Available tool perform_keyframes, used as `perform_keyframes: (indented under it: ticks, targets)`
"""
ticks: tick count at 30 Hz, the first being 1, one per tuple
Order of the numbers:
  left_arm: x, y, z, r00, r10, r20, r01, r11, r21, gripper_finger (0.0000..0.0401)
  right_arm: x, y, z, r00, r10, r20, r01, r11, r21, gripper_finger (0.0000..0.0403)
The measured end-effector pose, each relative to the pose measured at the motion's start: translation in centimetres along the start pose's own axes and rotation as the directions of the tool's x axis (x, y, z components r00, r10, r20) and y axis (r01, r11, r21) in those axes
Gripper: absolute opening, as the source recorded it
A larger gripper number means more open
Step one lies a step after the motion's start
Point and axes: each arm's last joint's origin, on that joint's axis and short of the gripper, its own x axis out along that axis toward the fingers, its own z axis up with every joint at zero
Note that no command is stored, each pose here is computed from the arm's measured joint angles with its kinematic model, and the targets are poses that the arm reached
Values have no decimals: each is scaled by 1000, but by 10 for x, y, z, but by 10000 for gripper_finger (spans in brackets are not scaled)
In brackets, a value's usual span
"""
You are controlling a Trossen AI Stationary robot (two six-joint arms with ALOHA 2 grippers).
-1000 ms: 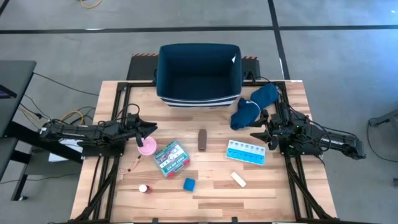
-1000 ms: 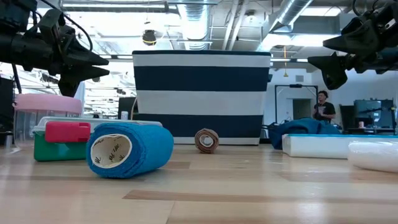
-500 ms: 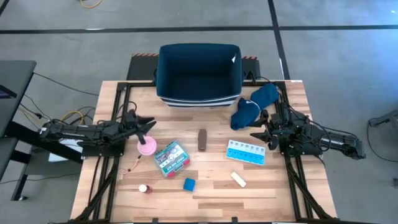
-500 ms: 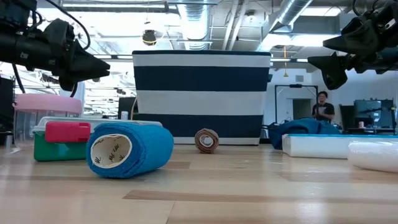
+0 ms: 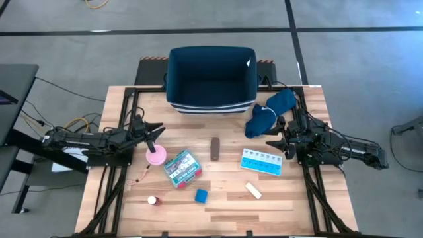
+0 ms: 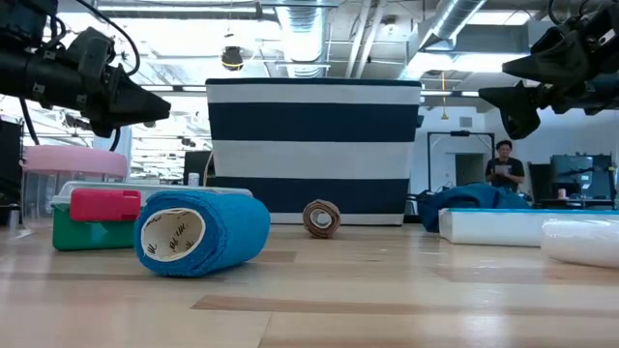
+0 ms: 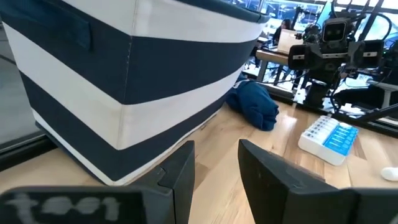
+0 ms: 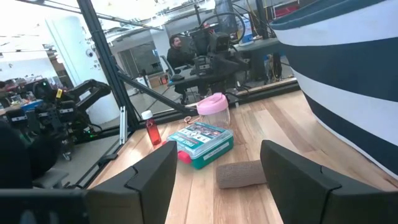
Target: Pick & place medical supplies in basket/bin
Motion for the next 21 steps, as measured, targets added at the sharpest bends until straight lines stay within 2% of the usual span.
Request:
perform_keyframes:
  ticks: [11, 18, 21]
  targets:
    - [0, -2, 8, 997, -20, 72, 23, 999, -37, 111, 0, 0, 0, 1000, 0, 0, 0, 1000, 0, 225]
    - [-1, -4, 14, 990, -84, 113, 84, 996, 8, 111, 0, 0, 0, 1000, -4, 1, 4, 1000, 0, 225]
    - [-1, -4, 14, 989, -89, 115, 89, 996, 8, 111, 0, 0, 1, 1000, -3, 10, 4, 999, -54, 225]
